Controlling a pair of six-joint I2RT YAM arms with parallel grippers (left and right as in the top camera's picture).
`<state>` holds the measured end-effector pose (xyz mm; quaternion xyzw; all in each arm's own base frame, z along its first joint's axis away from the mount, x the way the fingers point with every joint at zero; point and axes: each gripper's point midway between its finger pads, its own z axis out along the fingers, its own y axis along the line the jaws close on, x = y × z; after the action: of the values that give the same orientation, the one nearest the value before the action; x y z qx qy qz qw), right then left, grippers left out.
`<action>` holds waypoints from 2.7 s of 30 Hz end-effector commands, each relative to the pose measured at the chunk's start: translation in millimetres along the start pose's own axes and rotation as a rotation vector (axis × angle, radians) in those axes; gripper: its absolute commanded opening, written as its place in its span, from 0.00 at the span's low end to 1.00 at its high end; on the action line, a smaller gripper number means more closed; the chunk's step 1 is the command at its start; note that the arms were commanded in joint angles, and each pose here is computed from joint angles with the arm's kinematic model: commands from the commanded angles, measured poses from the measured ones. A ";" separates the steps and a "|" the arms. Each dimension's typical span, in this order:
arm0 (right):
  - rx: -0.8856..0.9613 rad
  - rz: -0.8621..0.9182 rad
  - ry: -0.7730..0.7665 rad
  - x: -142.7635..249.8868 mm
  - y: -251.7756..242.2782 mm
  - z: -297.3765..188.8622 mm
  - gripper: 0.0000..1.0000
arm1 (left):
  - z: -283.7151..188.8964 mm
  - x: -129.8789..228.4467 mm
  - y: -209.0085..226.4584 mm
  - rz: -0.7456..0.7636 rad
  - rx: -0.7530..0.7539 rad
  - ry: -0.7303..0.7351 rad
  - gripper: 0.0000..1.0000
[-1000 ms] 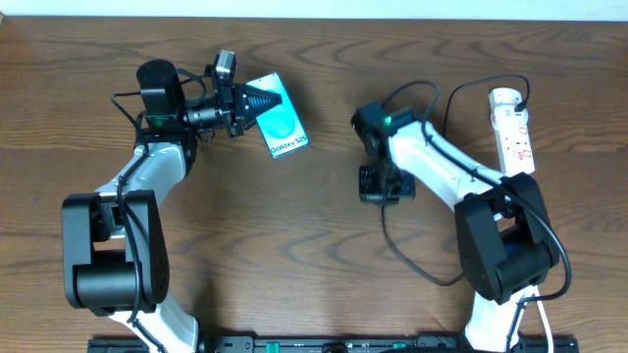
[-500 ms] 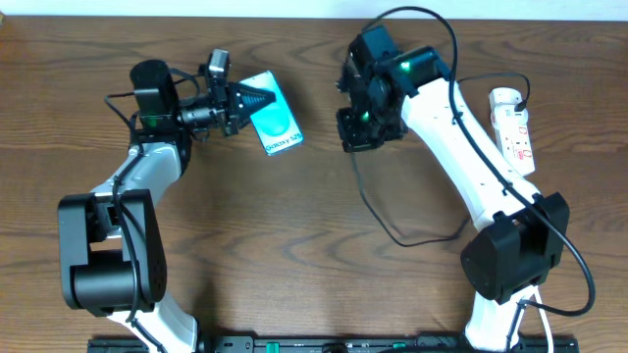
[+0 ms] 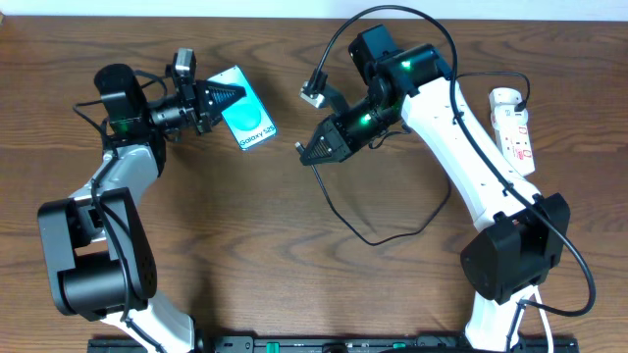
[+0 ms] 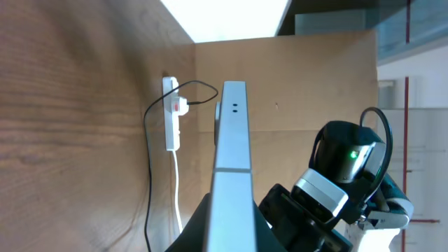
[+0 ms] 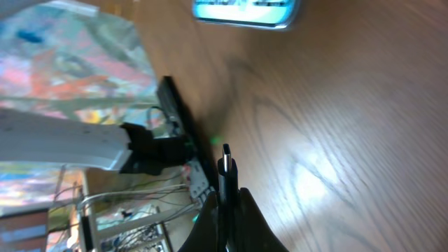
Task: Plug charger to phone and switch on socket
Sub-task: 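Lift the connector and carry it toward the phone's bottom port, then push the connector into the phone's bottom port with the right gripper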
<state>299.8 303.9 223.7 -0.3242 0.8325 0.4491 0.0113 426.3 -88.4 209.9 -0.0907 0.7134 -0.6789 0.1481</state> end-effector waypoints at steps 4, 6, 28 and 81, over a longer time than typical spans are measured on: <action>-0.206 -0.115 -0.075 -13.2 38.4 -9.2 0.01 | -3.8 -6.4 -37.3 0.078 0.046 -0.004 0.07; -0.269 -0.141 -0.105 -19.2 48.8 -12.4 0.01 | -5.0 -11.4 -60.6 0.128 0.078 -0.034 0.07; -0.284 -0.080 -0.190 -55.0 50.9 -16.9 0.01 | -10.2 -29.3 -90.2 0.066 0.151 -0.146 0.07; -0.473 -0.077 -0.082 -47.1 44.4 40.2 0.01 | -14.0 -8.2 -82.0 0.127 0.099 -0.023 0.07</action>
<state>307.4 373.4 243.7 -0.3275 0.6915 0.6438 -0.0098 423.8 -72.0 277.9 -0.0804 0.6802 -0.7057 0.1816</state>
